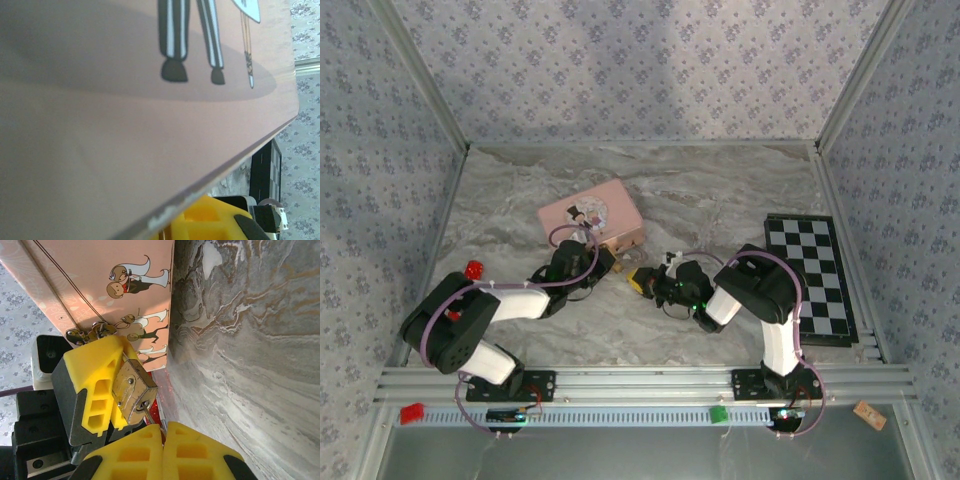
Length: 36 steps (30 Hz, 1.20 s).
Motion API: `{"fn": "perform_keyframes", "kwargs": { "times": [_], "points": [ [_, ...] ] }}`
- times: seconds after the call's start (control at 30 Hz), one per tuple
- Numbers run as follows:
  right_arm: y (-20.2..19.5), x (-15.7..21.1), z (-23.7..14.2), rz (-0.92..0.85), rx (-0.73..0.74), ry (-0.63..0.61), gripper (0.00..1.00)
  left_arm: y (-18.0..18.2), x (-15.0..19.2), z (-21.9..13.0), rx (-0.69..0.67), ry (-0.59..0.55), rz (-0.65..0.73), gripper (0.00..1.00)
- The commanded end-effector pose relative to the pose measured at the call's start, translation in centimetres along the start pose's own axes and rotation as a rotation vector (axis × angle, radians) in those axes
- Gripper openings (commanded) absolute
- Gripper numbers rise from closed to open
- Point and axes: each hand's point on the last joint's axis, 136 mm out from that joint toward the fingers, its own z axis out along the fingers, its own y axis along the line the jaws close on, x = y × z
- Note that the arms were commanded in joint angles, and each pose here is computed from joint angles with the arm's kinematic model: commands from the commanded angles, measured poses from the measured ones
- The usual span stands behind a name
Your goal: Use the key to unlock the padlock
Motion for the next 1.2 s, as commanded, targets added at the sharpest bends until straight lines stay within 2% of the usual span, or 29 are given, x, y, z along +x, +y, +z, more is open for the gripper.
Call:
{"fn": "perform_keyframes", "kwargs": {
  "times": [0.0, 0.43, 0.67, 1.17],
  "points": [
    [3.5, -0.1, 0.8, -0.021, -0.097, -0.009, 0.00, -7.5, 1.9, -0.7, 0.265, 0.094, -0.019, 0.10],
    [5.6, -0.9, 0.4, -0.043, -0.148, -0.023, 0.00, -8.0, 2.5, -0.8, 0.270, 0.109, -0.013, 0.11],
    [4.2, -1.0, 0.1, -0.035, -0.115, -0.028, 0.00, -5.9, 3.0, -0.3, 0.206, 0.119, -0.015, 0.16],
    [3.3, -0.6, 0.7, -0.023, -0.095, -0.011, 0.00, -4.4, 3.5, 0.6, 0.163, 0.135, -0.021, 0.21]
  ]
}}
